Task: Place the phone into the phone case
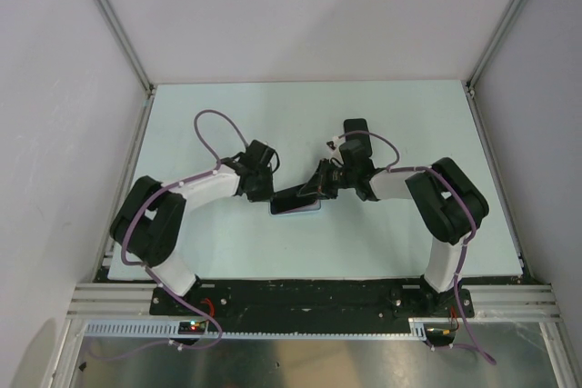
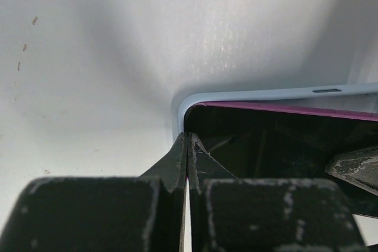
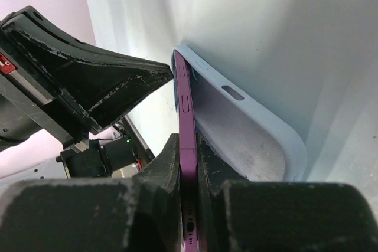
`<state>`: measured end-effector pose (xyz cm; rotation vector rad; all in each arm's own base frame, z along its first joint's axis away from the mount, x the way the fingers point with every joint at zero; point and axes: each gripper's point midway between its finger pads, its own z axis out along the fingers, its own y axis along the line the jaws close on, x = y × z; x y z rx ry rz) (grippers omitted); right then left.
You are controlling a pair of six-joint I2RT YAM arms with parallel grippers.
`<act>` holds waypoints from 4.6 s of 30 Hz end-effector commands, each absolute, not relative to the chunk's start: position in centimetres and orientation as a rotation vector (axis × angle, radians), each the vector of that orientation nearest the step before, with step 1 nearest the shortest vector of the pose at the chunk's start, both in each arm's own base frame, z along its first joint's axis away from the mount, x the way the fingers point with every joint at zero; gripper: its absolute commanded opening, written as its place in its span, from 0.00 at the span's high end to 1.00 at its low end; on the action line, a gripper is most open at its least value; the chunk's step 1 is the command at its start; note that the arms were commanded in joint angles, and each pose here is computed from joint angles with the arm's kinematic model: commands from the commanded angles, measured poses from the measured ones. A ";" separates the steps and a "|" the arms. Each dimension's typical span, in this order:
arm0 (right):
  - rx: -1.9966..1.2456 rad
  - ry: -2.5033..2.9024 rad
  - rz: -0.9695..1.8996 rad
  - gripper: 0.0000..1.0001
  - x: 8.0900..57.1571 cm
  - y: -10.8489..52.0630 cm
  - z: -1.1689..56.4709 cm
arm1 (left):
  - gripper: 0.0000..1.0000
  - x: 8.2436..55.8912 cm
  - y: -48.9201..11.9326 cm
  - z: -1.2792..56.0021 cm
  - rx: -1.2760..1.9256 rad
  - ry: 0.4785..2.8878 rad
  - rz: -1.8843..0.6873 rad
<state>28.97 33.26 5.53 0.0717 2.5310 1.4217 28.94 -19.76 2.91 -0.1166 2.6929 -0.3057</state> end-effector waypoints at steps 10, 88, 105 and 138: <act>0.106 2.706 0.963 1.00 27.8 30.0 -1.3 | 1.00 29.1 -21.1 3.1 -0.107 2.679 -0.336; 0.061 2.499 0.554 0.22 32.0 21.7 9.2 | 1.00 29.2 -25.1 4.3 -0.012 2.698 -0.460; -0.027 2.566 0.448 0.25 30.1 21.5 6.3 | 1.00 29.4 -27.3 4.2 0.021 2.703 -0.507; -0.148 2.624 0.305 0.37 28.4 23.2 2.9 | 1.00 29.2 -28.5 3.8 0.061 2.721 -0.533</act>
